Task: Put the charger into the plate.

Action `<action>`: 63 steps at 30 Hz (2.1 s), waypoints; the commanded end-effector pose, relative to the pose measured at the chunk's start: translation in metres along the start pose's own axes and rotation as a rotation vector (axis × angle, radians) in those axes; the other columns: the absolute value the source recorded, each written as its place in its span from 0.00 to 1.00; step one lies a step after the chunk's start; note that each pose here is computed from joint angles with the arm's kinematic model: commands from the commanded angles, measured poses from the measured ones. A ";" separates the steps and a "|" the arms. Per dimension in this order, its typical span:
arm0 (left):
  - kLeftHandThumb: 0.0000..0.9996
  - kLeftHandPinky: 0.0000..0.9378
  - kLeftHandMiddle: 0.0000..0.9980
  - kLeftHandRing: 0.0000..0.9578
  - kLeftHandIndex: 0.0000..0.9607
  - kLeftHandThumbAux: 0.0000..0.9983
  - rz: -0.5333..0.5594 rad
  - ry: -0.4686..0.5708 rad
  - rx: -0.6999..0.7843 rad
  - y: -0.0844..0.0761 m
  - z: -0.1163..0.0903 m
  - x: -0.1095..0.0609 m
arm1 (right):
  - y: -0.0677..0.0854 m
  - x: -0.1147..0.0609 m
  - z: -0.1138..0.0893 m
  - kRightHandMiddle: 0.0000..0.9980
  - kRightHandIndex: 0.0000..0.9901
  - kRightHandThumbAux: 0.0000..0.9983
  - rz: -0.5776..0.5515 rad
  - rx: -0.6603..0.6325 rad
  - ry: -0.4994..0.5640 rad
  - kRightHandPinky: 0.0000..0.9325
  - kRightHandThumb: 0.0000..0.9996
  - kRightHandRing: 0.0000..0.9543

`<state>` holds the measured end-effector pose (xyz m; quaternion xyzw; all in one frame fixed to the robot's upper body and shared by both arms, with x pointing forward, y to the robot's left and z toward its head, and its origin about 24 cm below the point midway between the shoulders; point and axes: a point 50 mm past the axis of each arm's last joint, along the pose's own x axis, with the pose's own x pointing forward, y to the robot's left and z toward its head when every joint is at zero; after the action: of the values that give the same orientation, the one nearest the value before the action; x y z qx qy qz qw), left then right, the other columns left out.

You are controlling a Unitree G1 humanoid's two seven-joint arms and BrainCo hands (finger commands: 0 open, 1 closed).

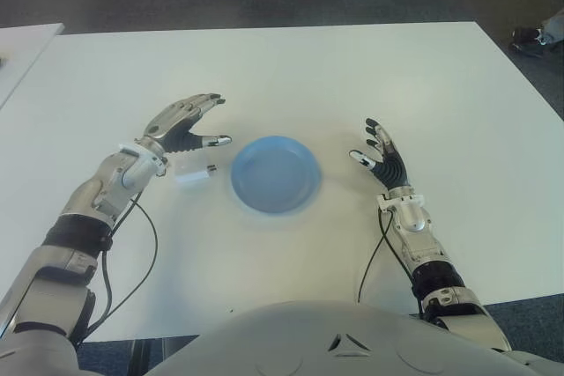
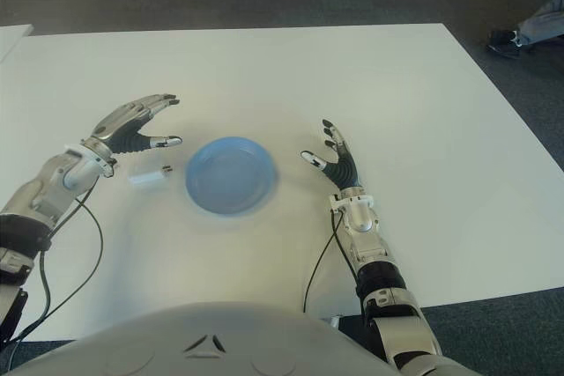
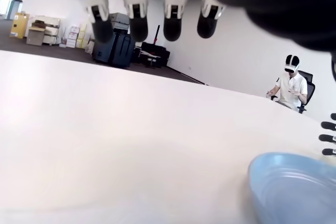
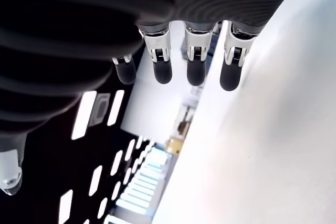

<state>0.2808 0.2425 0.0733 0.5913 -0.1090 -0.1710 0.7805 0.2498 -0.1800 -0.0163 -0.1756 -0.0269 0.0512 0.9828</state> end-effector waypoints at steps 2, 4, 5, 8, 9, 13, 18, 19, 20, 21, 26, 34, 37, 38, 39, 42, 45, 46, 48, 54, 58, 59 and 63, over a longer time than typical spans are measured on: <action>0.32 0.00 0.00 0.00 0.00 0.16 0.009 0.014 -0.015 0.012 -0.001 -0.012 | 0.025 -0.041 -0.044 0.00 0.00 0.47 0.084 0.016 0.222 0.16 0.18 0.05; 0.33 0.00 0.00 0.00 0.00 0.15 0.018 0.011 -0.018 0.016 0.000 -0.015 | 0.025 -0.040 -0.045 0.00 0.00 0.48 0.084 0.014 0.221 0.17 0.19 0.05; 0.34 0.00 0.00 0.00 0.00 0.15 0.020 0.011 -0.018 0.017 0.000 -0.016 | 0.025 -0.040 -0.045 0.00 0.00 0.48 0.084 0.013 0.220 0.17 0.19 0.05; 0.34 0.00 0.00 0.00 0.00 0.14 0.025 0.009 -0.007 0.020 0.000 -0.020 | 0.025 -0.039 -0.045 0.00 0.00 0.48 0.083 0.012 0.218 0.17 0.19 0.05; 0.34 0.00 0.00 0.00 0.00 0.13 0.027 0.006 0.001 0.022 -0.001 -0.022 | 0.025 -0.039 -0.045 0.00 0.00 0.48 0.083 0.010 0.216 0.17 0.19 0.05; 0.36 0.00 0.00 0.00 0.00 0.12 0.020 0.001 0.029 0.025 -0.008 -0.036 | 0.025 -0.038 -0.045 0.00 0.00 0.47 0.081 0.006 0.208 0.17 0.19 0.05; 0.37 0.00 0.00 0.00 0.00 0.11 -0.020 0.015 0.051 0.018 -0.022 -0.054 | 0.025 -0.037 -0.044 0.00 0.00 0.47 0.078 0.006 0.203 0.18 0.19 0.05; 0.37 0.00 0.00 0.00 0.00 0.10 -0.030 0.019 0.053 0.015 -0.025 -0.057 | 0.025 -0.037 -0.045 0.00 0.00 0.47 0.078 0.006 0.202 0.18 0.19 0.05; 0.38 0.00 0.00 0.00 0.00 0.10 -0.047 0.027 0.056 0.010 -0.029 -0.062 | 0.024 -0.037 -0.044 0.00 0.00 0.47 0.078 0.006 0.201 0.17 0.19 0.06; 0.38 0.00 0.00 0.00 0.00 0.10 -0.058 0.031 0.058 0.007 -0.031 -0.065 | 0.024 -0.037 -0.044 0.00 0.00 0.47 0.079 0.006 0.201 0.17 0.19 0.06; 0.38 0.00 0.00 0.00 0.00 0.10 -0.124 0.055 0.078 -0.010 -0.043 -0.079 | 0.023 -0.035 -0.043 0.00 0.00 0.47 0.081 -0.001 0.193 0.16 0.18 0.05; 0.39 0.00 0.00 0.00 0.00 0.11 -0.186 0.089 0.102 -0.041 -0.051 -0.092 | 0.021 -0.034 -0.043 0.00 0.00 0.47 0.082 -0.010 0.190 0.16 0.17 0.05; 0.40 0.00 0.00 0.00 0.00 0.12 -0.202 0.105 0.114 -0.054 -0.054 -0.099 | 0.020 -0.034 -0.043 0.00 0.00 0.47 0.083 -0.013 0.190 0.16 0.17 0.05; 0.40 0.00 0.00 0.00 0.00 0.12 -0.214 0.117 0.119 -0.059 -0.056 -0.102 | 0.020 -0.034 -0.043 0.00 0.00 0.47 0.084 -0.014 0.190 0.16 0.17 0.06; 0.40 0.00 0.00 0.00 0.00 0.11 -0.222 0.125 0.123 -0.062 -0.058 -0.104 | 0.020 -0.034 -0.043 0.00 0.00 0.47 0.084 -0.015 0.189 0.16 0.17 0.06; 0.40 0.00 0.00 0.00 0.00 0.11 -0.238 0.143 0.128 -0.067 -0.061 -0.108 | 0.019 -0.034 -0.043 0.00 0.00 0.47 0.084 -0.015 0.187 0.17 0.18 0.06; 0.40 0.00 0.00 0.00 0.00 0.11 -0.253 0.159 0.122 -0.069 -0.063 -0.110 | 0.019 -0.033 -0.043 0.00 0.00 0.47 0.082 -0.012 0.187 0.17 0.18 0.06; 0.40 0.00 0.00 0.00 0.00 0.11 -0.259 0.164 0.118 -0.070 -0.064 -0.110 | 0.019 -0.033 -0.042 0.00 0.00 0.47 0.080 -0.010 0.186 0.17 0.18 0.06; 0.41 0.00 0.00 0.00 0.00 0.11 -0.270 0.169 0.108 -0.071 -0.064 -0.109 | 0.019 -0.032 -0.042 0.00 0.00 0.46 0.078 -0.008 0.184 0.17 0.18 0.07; 0.41 0.00 0.00 0.00 0.00 0.10 -0.295 0.166 0.093 -0.077 -0.061 -0.106 | 0.019 -0.031 -0.041 0.00 0.00 0.45 0.078 -0.013 0.178 0.18 0.18 0.07; 0.41 0.00 0.00 0.00 0.00 0.10 -0.309 0.151 0.087 -0.081 -0.057 -0.098 | 0.019 -0.030 -0.040 0.00 0.00 0.45 0.080 -0.018 0.175 0.17 0.17 0.07; 0.41 0.00 0.00 0.00 0.00 0.10 -0.314 0.144 0.087 -0.082 -0.055 -0.095 | 0.020 -0.030 -0.040 0.00 0.00 0.45 0.081 -0.019 0.175 0.17 0.17 0.07; 0.39 0.00 0.00 0.00 0.00 0.10 -0.338 0.129 0.096 -0.083 -0.054 -0.091 | 0.021 -0.030 -0.040 0.00 0.00 0.45 0.083 -0.020 0.172 0.16 0.17 0.06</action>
<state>0.2179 0.3132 0.0018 0.6501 -0.0093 -0.1980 0.7336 0.2591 -0.1793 -0.0193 -0.1964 -0.0325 0.0656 0.9778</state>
